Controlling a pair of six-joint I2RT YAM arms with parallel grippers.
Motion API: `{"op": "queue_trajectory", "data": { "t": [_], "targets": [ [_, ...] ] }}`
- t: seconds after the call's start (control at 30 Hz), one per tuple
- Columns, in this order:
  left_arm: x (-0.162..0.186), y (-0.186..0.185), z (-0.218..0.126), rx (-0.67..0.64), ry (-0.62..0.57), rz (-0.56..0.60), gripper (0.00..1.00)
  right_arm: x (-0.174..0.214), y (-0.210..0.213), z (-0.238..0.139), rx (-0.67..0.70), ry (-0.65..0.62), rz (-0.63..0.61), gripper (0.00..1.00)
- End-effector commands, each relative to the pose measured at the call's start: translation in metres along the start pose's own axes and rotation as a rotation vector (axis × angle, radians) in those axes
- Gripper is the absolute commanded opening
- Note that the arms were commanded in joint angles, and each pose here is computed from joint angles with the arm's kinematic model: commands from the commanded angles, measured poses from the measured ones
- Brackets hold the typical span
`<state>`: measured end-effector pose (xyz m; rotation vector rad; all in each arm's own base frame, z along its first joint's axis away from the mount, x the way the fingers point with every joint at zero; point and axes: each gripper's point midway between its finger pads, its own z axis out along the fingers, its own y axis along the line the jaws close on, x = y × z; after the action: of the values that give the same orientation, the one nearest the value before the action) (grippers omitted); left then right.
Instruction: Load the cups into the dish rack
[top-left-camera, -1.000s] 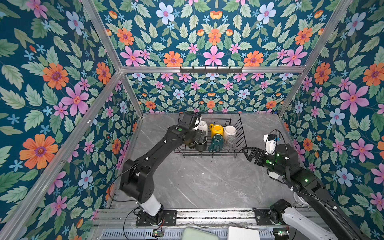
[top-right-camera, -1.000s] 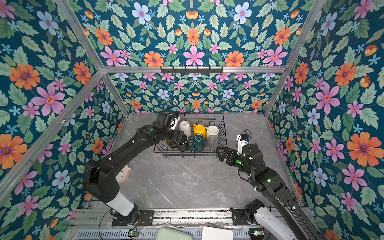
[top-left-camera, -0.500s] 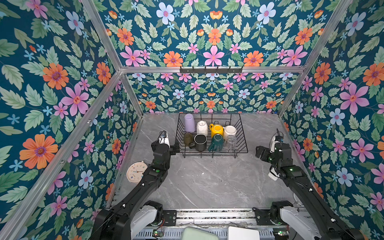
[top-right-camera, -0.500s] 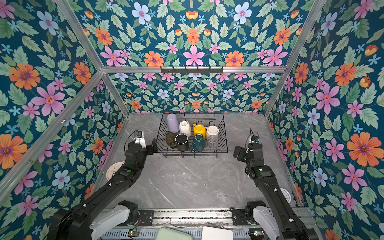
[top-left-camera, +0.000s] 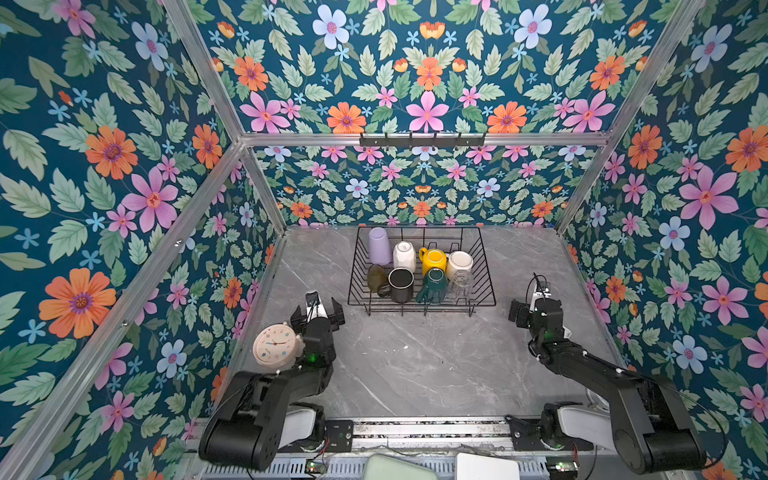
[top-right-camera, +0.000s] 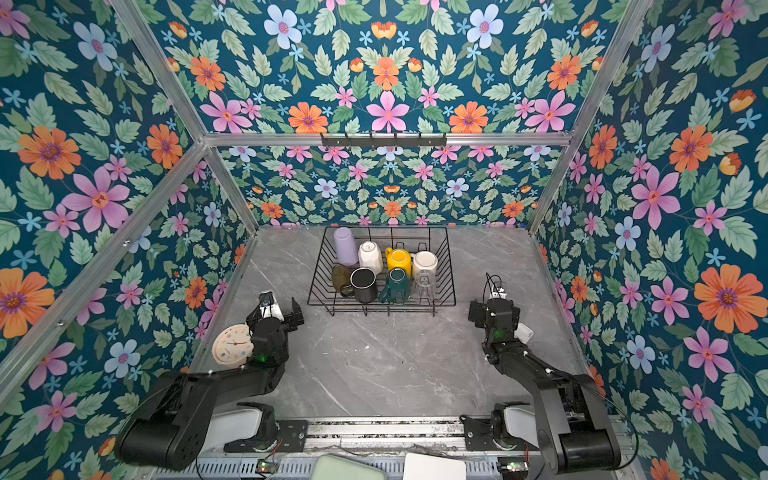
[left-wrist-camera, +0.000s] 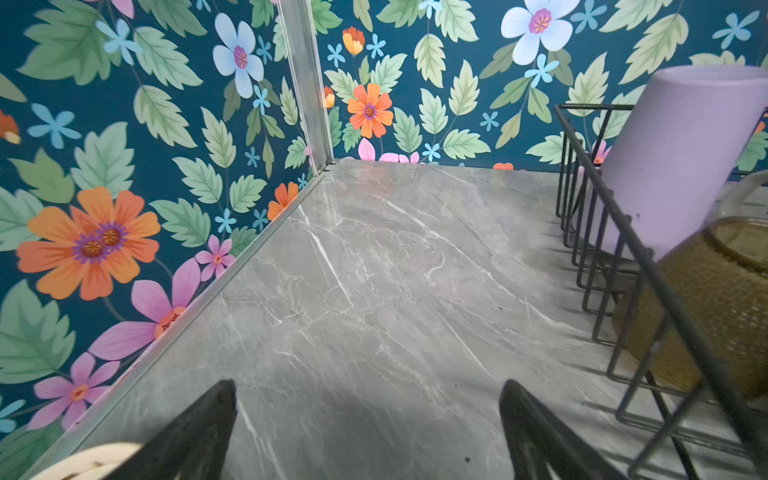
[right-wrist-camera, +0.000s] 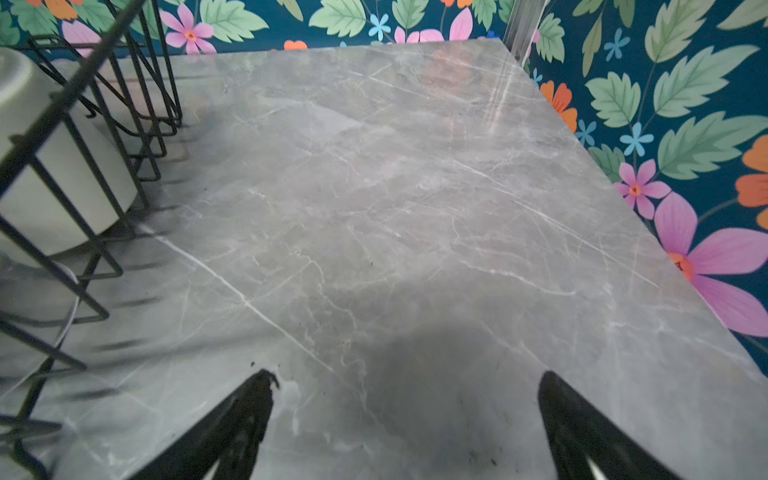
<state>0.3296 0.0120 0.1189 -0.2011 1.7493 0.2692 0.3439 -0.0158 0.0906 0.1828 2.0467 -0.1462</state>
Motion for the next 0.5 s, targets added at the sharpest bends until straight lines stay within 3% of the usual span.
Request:
{"op": "queue_trajectory", "data": {
  "t": [0.0, 0.3, 0.47],
  "targets": [
    [-0.036, -0.009, 0.005, 0.035, -0.152, 0.005, 1.00, -0.036, 0.012, 0.001, -0.057, -0.157, -0.018, 0.99],
    [-0.023, 0.003, 0.027, 0.009, -0.160, -0.006, 1.00, -0.030, 0.016, 0.016, -0.088, -0.156, -0.021, 0.99],
    [-0.008, 0.003, 0.047, 0.029, -0.064, -0.028, 1.00, -0.023, 0.011, 0.018, -0.100, -0.164, 0.013, 0.99]
  ]
}}
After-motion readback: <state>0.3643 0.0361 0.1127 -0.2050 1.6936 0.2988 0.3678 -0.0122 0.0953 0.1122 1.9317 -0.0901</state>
